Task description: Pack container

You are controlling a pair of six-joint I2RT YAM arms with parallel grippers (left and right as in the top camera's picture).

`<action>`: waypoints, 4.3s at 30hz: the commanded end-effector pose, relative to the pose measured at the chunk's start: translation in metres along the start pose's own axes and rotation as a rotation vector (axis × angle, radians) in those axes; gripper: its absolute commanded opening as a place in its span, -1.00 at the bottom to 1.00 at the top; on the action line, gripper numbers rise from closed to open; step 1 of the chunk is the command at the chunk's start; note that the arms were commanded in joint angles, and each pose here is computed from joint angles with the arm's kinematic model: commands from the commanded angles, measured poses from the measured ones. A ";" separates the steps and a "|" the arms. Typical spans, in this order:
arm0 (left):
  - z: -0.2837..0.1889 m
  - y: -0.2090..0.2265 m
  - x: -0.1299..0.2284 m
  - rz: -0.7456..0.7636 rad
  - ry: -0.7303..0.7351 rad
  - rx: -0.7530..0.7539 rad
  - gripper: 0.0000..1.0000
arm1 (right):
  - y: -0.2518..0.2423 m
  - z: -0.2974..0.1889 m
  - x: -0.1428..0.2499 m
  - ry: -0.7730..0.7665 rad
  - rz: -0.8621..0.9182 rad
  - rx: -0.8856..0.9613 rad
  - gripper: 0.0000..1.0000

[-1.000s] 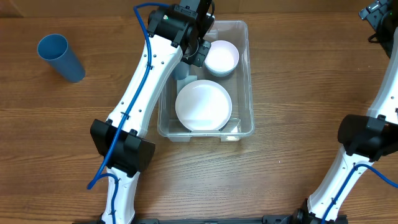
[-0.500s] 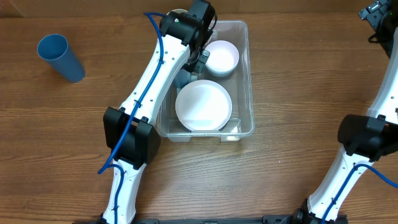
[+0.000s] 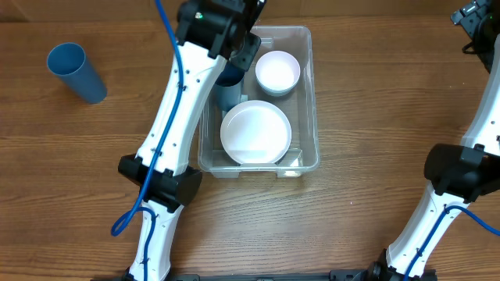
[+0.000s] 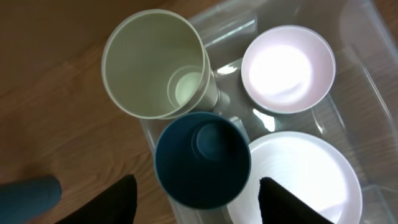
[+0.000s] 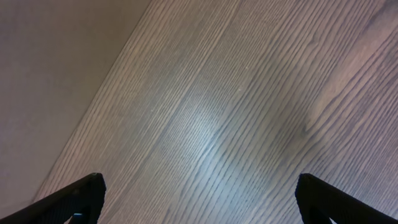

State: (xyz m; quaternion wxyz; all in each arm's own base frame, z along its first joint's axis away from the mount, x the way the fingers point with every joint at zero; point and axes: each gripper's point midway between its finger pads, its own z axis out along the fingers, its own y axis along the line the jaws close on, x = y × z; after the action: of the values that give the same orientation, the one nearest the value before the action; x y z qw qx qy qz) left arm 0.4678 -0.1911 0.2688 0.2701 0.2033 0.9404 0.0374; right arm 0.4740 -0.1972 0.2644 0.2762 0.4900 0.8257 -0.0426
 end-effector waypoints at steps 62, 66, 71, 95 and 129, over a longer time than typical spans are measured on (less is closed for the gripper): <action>-0.081 -0.022 0.020 0.020 -0.056 0.052 -0.92 | 0.002 -0.021 -0.010 -0.047 0.017 -0.031 1.00; -0.053 -0.029 0.023 0.031 0.008 0.051 -0.92 | 0.002 -0.021 -0.010 -0.047 0.017 -0.031 1.00; -0.029 -0.032 0.024 0.037 0.046 0.047 -0.92 | 0.002 -0.021 -0.010 -0.047 0.017 -0.031 1.00; -0.243 0.044 0.045 -0.169 -0.388 0.019 1.00 | 0.002 -0.021 -0.010 -0.047 0.017 -0.031 1.00; -0.092 0.080 0.270 -0.203 -1.185 -0.311 1.00 | 0.002 -0.021 -0.010 -0.047 0.017 -0.031 1.00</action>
State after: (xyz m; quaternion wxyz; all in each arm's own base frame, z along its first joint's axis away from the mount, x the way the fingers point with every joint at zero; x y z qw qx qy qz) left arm 0.2395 -0.0047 0.2547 0.7854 0.0454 0.6168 0.0256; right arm 0.4739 -0.1971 0.2644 0.2761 0.4915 0.8249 -0.0422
